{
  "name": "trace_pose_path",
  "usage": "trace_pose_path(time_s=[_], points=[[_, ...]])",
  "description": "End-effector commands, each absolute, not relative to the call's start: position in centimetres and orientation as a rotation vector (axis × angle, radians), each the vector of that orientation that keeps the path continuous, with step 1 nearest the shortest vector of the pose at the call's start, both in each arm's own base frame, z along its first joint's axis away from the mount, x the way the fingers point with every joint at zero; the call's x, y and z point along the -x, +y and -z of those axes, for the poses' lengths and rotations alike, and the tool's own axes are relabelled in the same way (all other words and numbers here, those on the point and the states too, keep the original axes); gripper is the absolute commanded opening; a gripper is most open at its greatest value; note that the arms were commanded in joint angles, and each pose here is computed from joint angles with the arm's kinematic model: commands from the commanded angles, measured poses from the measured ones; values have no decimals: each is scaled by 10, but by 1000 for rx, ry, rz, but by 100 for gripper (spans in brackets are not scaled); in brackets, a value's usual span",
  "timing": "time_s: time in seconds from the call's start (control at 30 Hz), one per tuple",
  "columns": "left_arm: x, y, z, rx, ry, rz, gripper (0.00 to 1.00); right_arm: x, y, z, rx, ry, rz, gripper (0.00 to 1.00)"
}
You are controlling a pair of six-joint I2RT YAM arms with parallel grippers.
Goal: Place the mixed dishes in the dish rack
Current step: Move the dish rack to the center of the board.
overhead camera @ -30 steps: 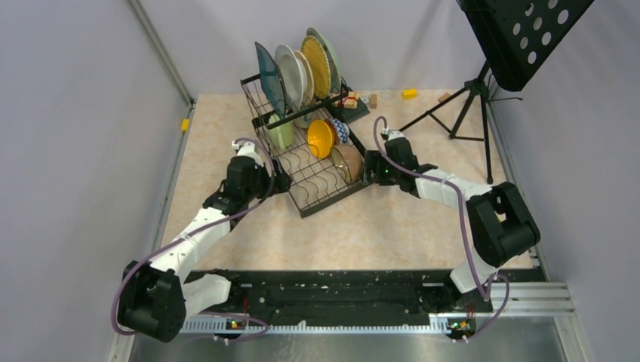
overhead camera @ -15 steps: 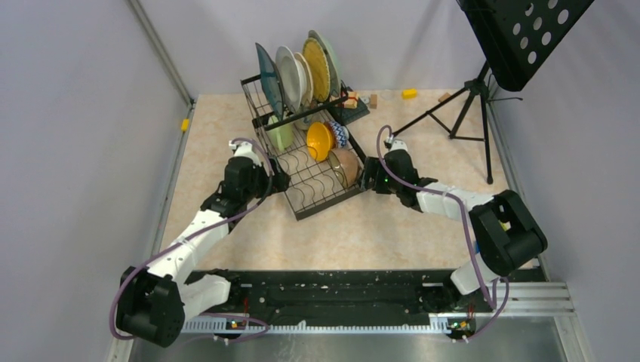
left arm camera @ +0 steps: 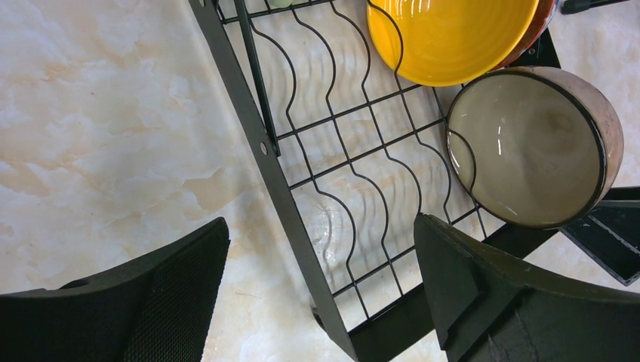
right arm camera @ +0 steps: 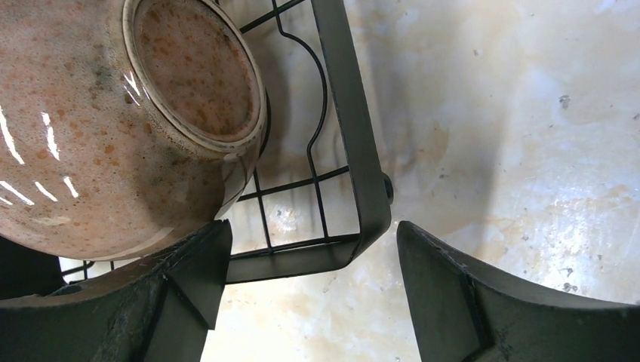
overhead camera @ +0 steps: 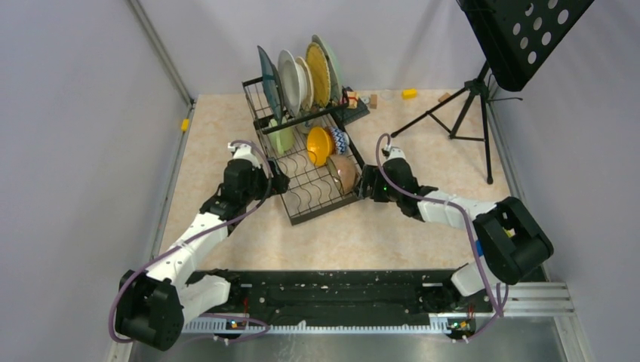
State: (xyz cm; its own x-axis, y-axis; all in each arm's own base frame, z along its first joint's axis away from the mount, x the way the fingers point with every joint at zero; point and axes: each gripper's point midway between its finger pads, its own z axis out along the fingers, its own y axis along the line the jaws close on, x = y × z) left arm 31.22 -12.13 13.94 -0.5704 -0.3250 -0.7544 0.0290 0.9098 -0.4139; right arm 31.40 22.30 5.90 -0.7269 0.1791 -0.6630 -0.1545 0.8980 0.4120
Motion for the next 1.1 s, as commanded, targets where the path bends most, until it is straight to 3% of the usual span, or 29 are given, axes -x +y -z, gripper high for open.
trace_pose_path(time_s=[0.0,0.57,1.07], points=[[-319,-121,-151,203,2087,478,95,-232,218,-1,148,2614,-536,82],[-316,-116,-152,213,2083,458,95,-190,239,-7,141,2604,-673,81],[-321,-114,-153,229,2071,440,95,-236,217,-54,77,2394,-456,85]])
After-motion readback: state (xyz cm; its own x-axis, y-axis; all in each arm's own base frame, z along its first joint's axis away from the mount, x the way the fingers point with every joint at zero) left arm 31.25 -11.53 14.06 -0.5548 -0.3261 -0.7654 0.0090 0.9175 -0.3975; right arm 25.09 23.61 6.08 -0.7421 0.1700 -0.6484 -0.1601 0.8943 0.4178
